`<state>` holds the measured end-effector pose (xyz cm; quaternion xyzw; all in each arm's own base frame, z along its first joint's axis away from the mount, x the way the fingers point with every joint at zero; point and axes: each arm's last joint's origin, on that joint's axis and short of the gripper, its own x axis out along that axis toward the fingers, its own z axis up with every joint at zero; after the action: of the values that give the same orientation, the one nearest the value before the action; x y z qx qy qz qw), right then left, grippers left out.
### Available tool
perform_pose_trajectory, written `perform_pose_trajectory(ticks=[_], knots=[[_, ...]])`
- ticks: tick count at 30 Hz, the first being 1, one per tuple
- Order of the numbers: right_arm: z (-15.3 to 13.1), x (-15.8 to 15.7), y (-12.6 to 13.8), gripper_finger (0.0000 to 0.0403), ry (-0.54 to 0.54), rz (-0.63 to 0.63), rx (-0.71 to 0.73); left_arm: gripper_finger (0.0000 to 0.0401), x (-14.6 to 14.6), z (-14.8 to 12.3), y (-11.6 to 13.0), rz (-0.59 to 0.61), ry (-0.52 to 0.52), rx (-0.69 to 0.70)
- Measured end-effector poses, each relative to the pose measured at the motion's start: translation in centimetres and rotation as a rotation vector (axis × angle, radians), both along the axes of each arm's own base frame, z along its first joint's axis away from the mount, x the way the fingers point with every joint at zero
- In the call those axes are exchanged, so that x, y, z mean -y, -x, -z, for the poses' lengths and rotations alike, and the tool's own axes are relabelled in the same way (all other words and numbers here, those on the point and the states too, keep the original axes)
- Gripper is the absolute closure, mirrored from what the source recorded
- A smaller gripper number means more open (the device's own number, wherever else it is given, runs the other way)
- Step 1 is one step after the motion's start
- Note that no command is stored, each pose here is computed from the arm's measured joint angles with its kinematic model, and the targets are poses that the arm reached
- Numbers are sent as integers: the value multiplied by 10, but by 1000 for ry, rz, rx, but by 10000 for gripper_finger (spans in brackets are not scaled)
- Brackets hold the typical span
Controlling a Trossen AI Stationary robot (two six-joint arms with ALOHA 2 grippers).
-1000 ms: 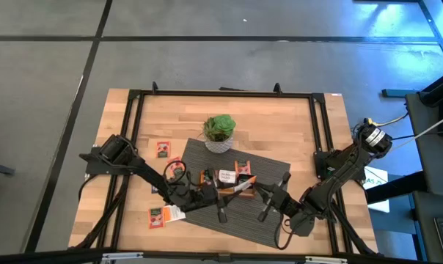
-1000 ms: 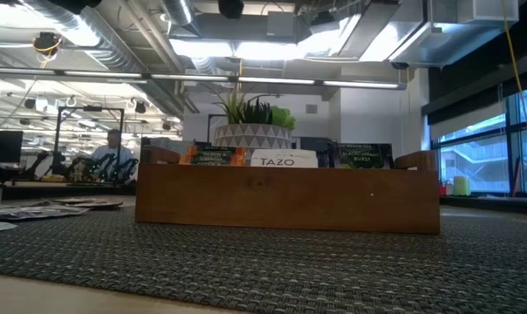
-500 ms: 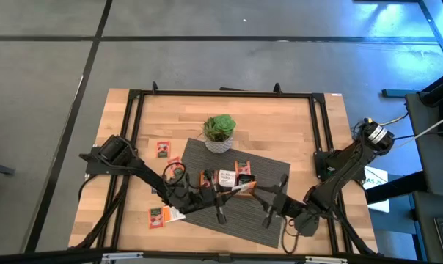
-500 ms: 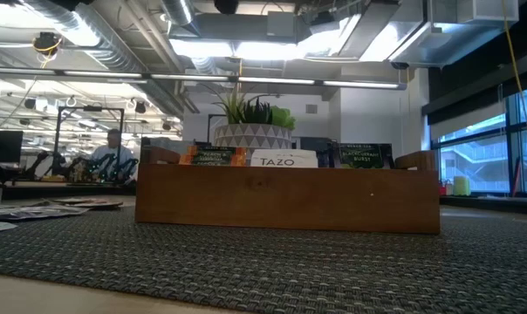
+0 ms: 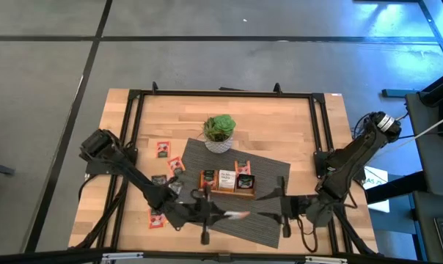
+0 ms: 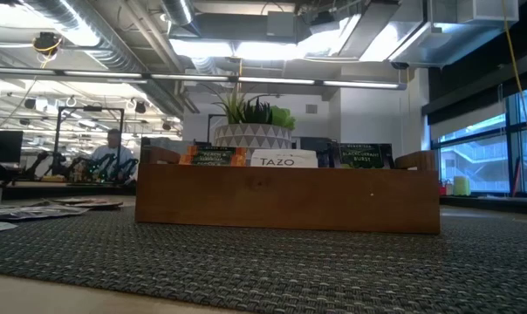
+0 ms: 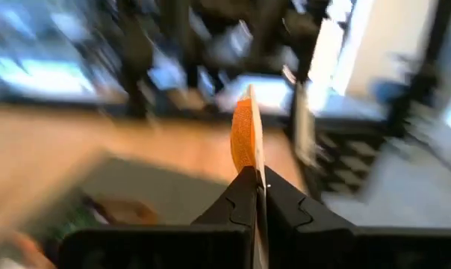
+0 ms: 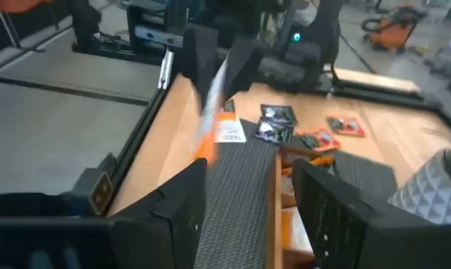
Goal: Pick & Place Tea
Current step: Put the white tea bag into the middle of the wooden organizer
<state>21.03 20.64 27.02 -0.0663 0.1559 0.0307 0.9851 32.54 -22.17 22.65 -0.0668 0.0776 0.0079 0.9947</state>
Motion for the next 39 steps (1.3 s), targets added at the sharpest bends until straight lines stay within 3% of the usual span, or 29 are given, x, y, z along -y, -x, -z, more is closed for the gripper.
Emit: perform_pose_trajectory(ticks=[3, 6, 11, 19, 39], knots=[[7, 1, -8, 206, 10, -2, -17, 398, -5, -2, -5, 93, 133, -209], [14, 4, -24, 206, -63, -26, -36, 398, -13, -1, -9, 112, 219, -411], [25, 11, -47, 220, -193, -78, -81, 398, -29, 3, -13, 143, 299, -593], [44, 21, -74, 245, -280, -54, -88, 398, -43, 3, -21, 188, 359, -635], [72, 23, -103, 246, -382, -177, -72, 398, -44, 2, -22, 233, 285, -620]])
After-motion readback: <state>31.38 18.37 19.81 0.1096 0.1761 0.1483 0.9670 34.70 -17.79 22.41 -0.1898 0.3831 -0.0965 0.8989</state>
